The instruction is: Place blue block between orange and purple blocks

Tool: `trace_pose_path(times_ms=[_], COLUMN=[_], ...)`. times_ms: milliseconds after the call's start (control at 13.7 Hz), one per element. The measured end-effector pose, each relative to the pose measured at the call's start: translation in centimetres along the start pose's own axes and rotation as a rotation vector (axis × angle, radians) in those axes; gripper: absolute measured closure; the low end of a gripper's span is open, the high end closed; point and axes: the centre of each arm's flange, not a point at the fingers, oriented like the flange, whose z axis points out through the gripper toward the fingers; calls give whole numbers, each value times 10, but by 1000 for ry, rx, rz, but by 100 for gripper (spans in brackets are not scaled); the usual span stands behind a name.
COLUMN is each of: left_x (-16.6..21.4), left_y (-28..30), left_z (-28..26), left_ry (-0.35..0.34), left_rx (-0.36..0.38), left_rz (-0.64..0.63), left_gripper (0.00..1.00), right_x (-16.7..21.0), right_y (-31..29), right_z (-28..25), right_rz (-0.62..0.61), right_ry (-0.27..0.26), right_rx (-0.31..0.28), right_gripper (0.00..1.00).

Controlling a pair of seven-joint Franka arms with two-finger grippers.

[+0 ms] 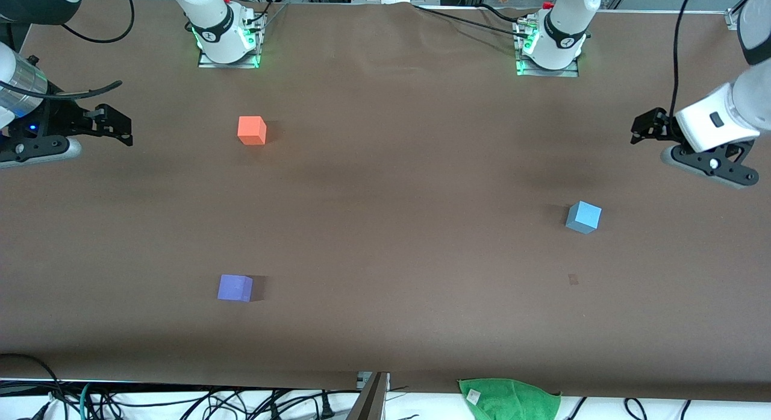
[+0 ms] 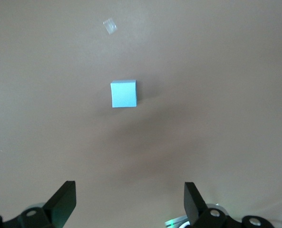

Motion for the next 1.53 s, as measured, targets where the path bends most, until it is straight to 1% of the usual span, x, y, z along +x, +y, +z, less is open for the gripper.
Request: trace_pose_path(times_ms=[146,219,365,438,585,658,804,950,1096,1388,1535], left_x=[20,33,57,68,79,79,70,66,68,72,70], left_y=[-14,-19,-27,-28,-24,-20,-16,-11,-12,-21,-26], left_z=[31,49,90,114,168,194,236,257,269,298,313], left_ry=[-13,-17,-22,-15,26,53,88,116,140,154,139], left_rx=[-8,3,64,91,111,114,106,102,116,101,83], left_rz=[47,72,135,166,199,192,119,67,62,46,20], left_gripper=[0,0,0,0,0,0,0,0,0,0,0], right_x=[0,0,0,0,0,0,0,0,0,0,0], right_y=[0,0,0,0,0,0,0,0,0,0,0], right_z=[0,0,0,0,0,0,0,0,0,0,0], right_rz=[0,0,0,0,0,0,-1,-1,-1,-1,-1], right_ry=[1,1,1,1,1,1,1,1,1,1,1], right_rx=[0,0,0,0,0,0,0,0,0,0,0], right_gripper=[0,0,0,0,0,0,0,0,0,0,0])
